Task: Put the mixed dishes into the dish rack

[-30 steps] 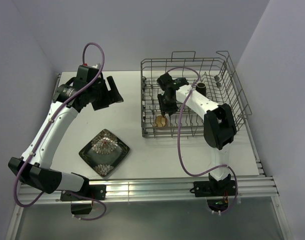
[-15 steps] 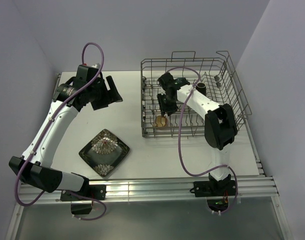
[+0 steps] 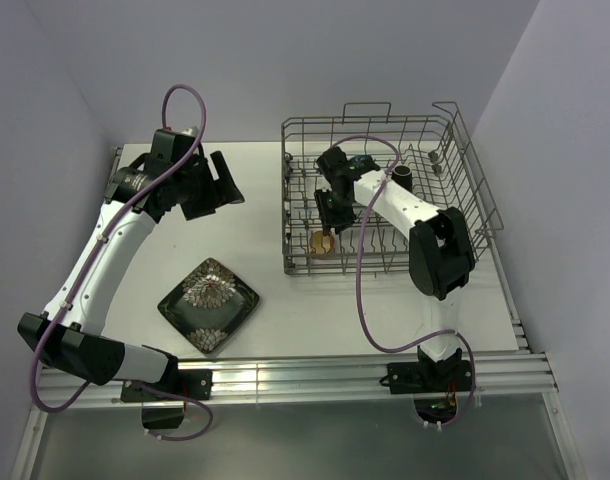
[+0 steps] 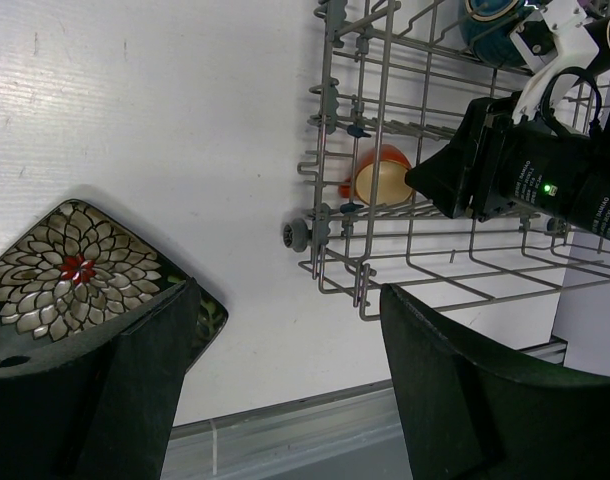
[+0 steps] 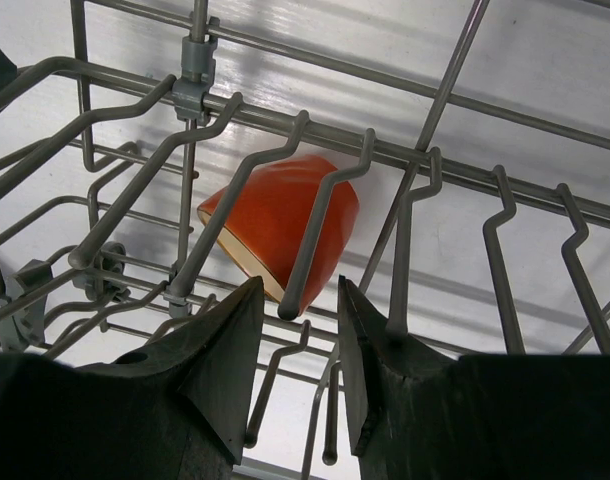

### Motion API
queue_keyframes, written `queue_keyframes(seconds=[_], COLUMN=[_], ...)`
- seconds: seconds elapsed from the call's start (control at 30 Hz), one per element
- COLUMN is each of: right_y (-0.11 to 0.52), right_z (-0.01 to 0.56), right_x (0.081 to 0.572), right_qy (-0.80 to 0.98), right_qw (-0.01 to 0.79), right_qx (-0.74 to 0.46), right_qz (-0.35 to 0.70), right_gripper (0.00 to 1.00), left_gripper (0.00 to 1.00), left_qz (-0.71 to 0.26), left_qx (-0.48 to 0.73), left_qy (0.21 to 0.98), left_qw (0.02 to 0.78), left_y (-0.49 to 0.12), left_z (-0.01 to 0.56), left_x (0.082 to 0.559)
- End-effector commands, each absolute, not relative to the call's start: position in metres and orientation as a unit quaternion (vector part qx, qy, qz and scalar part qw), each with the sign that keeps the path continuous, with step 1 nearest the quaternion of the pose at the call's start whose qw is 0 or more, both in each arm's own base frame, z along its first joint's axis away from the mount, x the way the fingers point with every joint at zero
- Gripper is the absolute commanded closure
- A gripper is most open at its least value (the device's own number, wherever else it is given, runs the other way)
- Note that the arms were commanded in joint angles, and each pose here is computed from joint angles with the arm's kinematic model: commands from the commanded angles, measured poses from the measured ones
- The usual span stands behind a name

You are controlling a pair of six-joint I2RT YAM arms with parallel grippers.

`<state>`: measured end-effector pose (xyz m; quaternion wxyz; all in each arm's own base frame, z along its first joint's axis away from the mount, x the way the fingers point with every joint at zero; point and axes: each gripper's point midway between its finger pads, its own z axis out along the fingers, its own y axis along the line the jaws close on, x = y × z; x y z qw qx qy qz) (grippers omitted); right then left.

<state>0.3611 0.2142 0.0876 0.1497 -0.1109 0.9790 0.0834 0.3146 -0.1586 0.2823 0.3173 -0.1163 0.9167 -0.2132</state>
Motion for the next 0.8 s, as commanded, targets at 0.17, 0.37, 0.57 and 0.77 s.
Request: queue_keyframes(seconds=[0.17, 0.37, 0.57, 0.77], right_y=[0.212, 0.211, 0.212, 0.204], right_z=[0.073, 0.058, 0.052, 0.049], right_x=[0.375, 0.376, 0.379, 0.378], right_qy=[0.976, 0.978, 0.98, 0.981], right_qw=[0.172, 0.17, 0.171, 0.178], right_qx=[-0.113, -0.102, -0.084, -0.071], right_qz=[0.073, 0.065, 0.053, 0.019], right_gripper=[0.58, 0.61, 0.68, 0.77], left_gripper=[0.21, 0.21, 0.21, 0.21], left_qz=[-0.221, -0.221, -0.223, -0.221], left_qx=[-0.108, -0.109, -0.109, -0.11], left_qy=[0.912, 0.912, 0.912, 0.913], left_qw=[0.329, 0.327, 0.326, 0.326], left_y=[-0.157, -0.156, -0.157, -0.156], left_z=[0.289, 0.288, 0.288, 0.288], left_x=[0.313, 0.313, 0.312, 0.312])
